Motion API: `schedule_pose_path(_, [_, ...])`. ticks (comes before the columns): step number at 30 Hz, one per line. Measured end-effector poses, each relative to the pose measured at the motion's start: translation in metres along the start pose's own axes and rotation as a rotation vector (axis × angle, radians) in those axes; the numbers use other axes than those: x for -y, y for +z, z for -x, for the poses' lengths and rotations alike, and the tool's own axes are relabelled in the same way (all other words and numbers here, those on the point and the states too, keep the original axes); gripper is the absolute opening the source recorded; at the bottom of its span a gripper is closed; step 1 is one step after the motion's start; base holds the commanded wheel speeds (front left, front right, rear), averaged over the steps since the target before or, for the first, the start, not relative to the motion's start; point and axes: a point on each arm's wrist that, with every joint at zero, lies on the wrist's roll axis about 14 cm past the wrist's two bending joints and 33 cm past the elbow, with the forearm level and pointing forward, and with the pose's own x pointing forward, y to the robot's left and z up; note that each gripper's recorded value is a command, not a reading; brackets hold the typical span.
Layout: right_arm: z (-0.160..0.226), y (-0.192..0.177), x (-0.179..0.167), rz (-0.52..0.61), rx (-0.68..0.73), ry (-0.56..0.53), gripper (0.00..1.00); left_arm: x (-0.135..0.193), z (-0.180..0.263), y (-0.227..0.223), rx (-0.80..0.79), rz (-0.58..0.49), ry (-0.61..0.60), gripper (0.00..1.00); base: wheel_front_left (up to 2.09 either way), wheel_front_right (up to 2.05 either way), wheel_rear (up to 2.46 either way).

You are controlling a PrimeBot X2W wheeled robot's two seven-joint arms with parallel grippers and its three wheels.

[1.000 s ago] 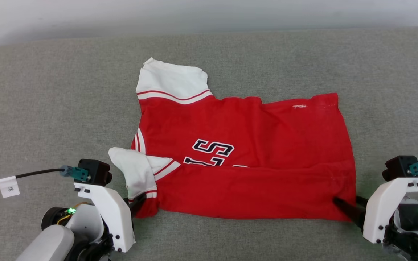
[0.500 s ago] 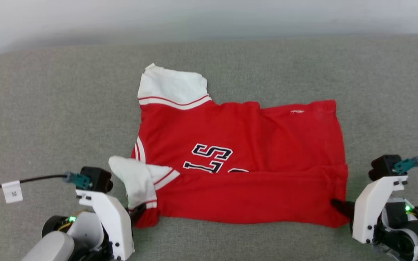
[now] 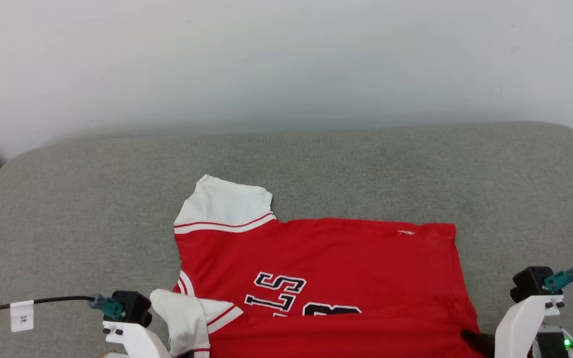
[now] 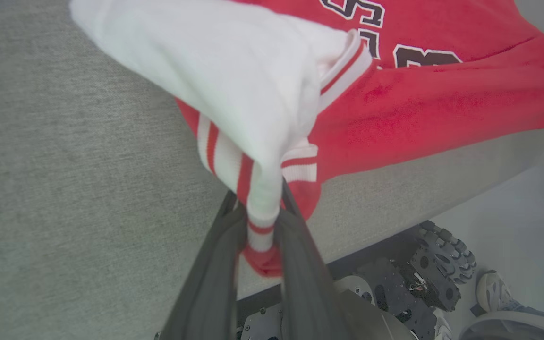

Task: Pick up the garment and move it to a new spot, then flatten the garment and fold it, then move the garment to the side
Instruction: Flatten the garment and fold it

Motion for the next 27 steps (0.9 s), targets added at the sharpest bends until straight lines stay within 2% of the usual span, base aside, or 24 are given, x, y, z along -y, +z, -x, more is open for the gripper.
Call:
schedule_pose_path(5, [0.01,-0.016,0.006,-0.03,-0.018,-0.016,0.0,-0.001,0.009,-0.008,-0.002,0.004,0.011,0.0,0.0,0.0,0.0])
schedule_pose_path(6, [0.008,-0.019,0.005,-0.042,-0.02,-0.013,0.11,0.0,0.007,-0.009,-0.003,0.015,0.008,0.04,0.0,0.0,0.0])
schedule_pose_path(7, [0.007,-0.021,0.004,-0.047,-0.019,-0.013,0.31,0.0,0.005,-0.012,-0.015,0.023,0.005,0.24,0.0,0.0,0.0])
schedule_pose_path(8, [0.007,-0.022,0.006,-0.046,-0.014,-0.021,0.96,0.001,0.002,-0.013,-0.012,0.035,0.004,1.0,0.0,0.0,0.0])
schedule_pose_path(9, [0.006,-0.021,0.007,-0.048,-0.002,-0.027,1.0,0.001,-0.001,-0.014,-0.011,0.046,0.004,1.0,0.0,0.0,0.0])
schedule_pose_path(15, [0.004,-0.009,0.007,-0.015,0.132,-0.044,1.0,-0.001,-0.014,-0.01,0.021,0.068,0.003,1.0,0.0,0.0,0.0])
schedule_pose_path(23, [0.034,0.052,0.009,0.104,0.539,-0.111,1.0,-0.007,-0.011,0.056,0.266,-0.018,0.052,1.0,0.0,0.0,0.0])
schedule_pose_path(27, [0.051,0.075,0.007,0.139,0.681,-0.143,1.0,-0.008,-0.009,0.1,0.407,-0.077,0.088,1.0,0.0,0.0,0.0])
